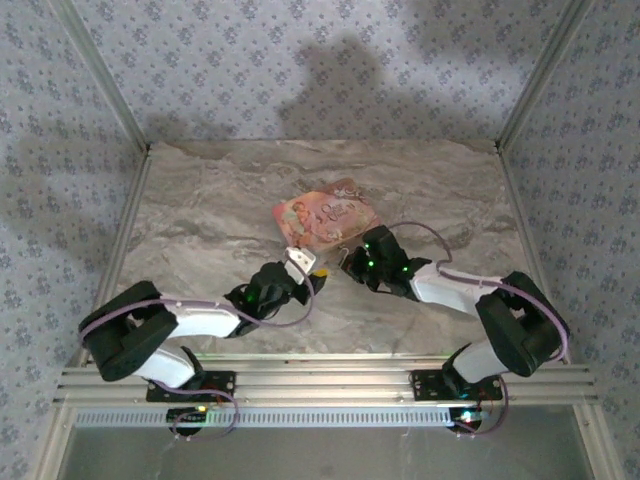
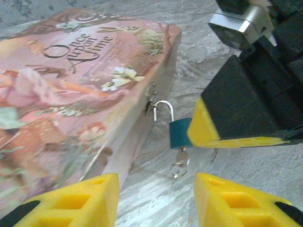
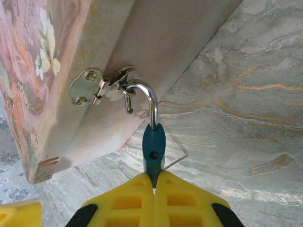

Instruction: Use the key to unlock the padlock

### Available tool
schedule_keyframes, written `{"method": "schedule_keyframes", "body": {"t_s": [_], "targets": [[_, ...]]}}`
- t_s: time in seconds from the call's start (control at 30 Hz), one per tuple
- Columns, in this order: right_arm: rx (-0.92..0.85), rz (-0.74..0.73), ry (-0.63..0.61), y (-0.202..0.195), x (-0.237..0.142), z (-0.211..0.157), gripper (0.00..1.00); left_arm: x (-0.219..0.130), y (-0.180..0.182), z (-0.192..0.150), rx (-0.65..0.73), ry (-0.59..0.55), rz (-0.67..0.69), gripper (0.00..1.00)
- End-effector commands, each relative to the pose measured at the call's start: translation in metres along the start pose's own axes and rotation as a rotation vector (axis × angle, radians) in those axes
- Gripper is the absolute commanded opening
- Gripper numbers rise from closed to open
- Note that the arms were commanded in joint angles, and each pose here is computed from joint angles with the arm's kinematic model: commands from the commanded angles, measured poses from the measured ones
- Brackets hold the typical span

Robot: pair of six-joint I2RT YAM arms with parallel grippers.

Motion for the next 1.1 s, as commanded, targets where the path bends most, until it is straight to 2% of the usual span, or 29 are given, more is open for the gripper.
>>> {"method": "schedule_keyframes", "body": {"t_s": [0.0, 0.33, 0.7, 0.93, 1.07], "targets": [[-0.027, 0.011, -0.055, 0.000, -0.007, 0.007, 0.00, -0.011, 0.010, -0.003, -0.049, 0.011, 0.028, 0.46], [-0.026, 0.053, -0.099, 0.012, -0.011, 0.015, 0.00, -0.026, 0.026, 0.009, -0.098, 0.006, 0.052, 0.46], [0.010, 0.068, -0.139, 0.021, -0.013, 0.022, 0.00, -0.030, 0.029, 0.006, -0.114, 0.012, 0.059, 0.47], [0.030, 0.089, -0.136, 0.029, -0.010, 0.023, 0.00, -0.034, 0.031, 0.006, -0.119, 0.010, 0.063, 0.47], [0.024, 0.091, -0.089, 0.032, 0.000, 0.022, 0.00, -0.034, 0.031, 0.005, -0.124, 0.013, 0.063, 0.47]]}}
Point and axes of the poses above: each hand's point on the last joint's axis, 136 mm out from that joint toward the fingers, its own x axis out along the fingers, its own y axis along the line the jaws close on, z = x × y, the point moved 5 cm from there along -x, back along the fingers, and after that the axes turned 5 degrees about x, right-handed, at the moved point
